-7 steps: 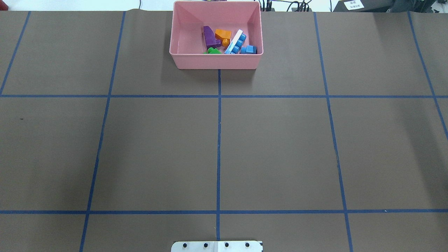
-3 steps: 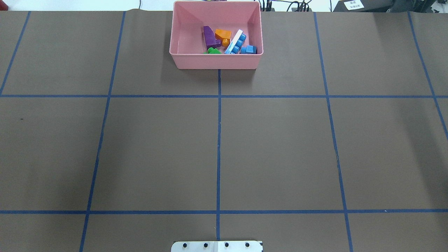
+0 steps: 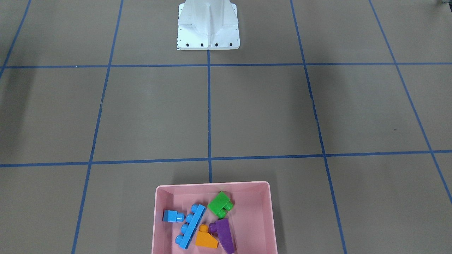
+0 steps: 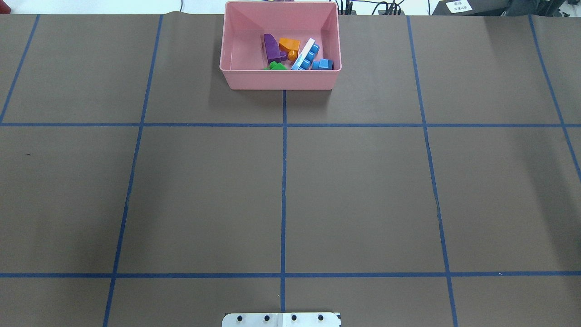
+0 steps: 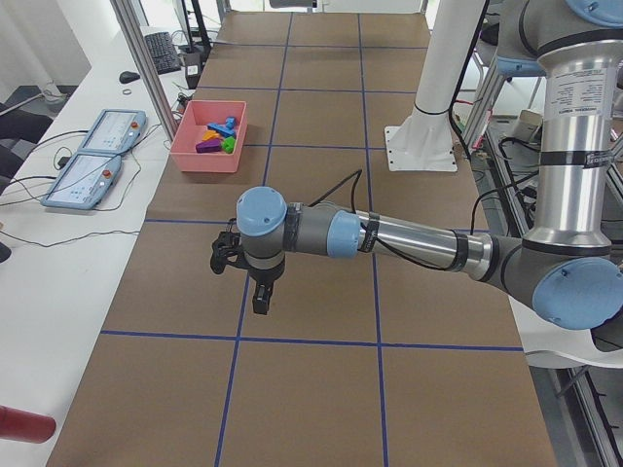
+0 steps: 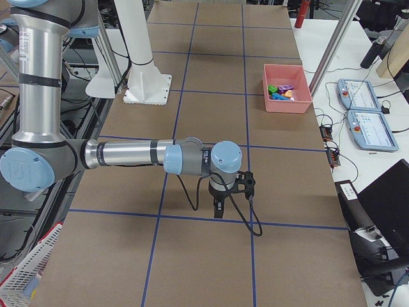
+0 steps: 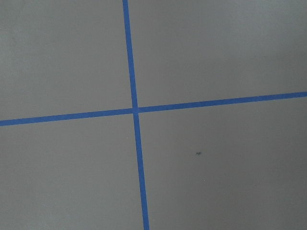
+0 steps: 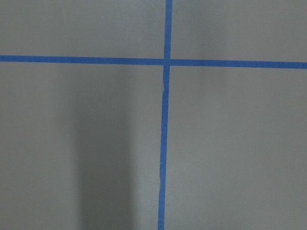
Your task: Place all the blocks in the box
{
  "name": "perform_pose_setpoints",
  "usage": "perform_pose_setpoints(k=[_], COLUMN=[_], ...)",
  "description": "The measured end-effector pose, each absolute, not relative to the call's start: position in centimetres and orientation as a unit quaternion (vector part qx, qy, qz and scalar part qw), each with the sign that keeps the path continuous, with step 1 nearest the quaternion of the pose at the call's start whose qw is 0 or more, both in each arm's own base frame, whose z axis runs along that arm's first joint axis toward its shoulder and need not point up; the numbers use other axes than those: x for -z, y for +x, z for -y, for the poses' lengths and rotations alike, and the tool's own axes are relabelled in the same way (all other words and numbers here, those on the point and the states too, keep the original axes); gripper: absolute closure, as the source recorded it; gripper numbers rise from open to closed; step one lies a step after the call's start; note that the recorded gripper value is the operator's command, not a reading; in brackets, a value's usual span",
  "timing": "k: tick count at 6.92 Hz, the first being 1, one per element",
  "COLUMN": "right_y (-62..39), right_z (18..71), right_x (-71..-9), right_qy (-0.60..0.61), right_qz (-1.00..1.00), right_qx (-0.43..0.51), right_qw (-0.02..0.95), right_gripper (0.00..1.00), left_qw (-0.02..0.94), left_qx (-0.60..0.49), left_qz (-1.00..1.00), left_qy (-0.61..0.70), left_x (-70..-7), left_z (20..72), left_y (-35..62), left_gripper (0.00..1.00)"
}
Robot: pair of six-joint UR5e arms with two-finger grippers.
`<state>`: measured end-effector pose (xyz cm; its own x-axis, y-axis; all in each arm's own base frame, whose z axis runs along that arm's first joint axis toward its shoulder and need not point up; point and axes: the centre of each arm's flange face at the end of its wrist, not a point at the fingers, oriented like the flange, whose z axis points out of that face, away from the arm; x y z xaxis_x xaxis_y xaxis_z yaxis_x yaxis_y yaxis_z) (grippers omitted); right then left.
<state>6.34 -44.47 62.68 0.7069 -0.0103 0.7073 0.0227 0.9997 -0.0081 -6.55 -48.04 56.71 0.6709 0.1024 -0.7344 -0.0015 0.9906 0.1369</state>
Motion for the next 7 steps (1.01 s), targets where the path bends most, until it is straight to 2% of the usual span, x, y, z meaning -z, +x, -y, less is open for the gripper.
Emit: perform_pose_setpoints(k=[7], right_y=[6.34], right_z=[44.42], right_x=[-62.67], right_qy=[-0.008], right_qz=[0.383], right_qx=[0.009], right_qw=[0.924], right_gripper=[0.00], left_qw=[0.912], left_qx=[-0.028], left_qz=[-0.405], left_qy=[0.059], left_x=[-57.00], left_z=[48.16], left_y=[-6.48], left_gripper=[0.00])
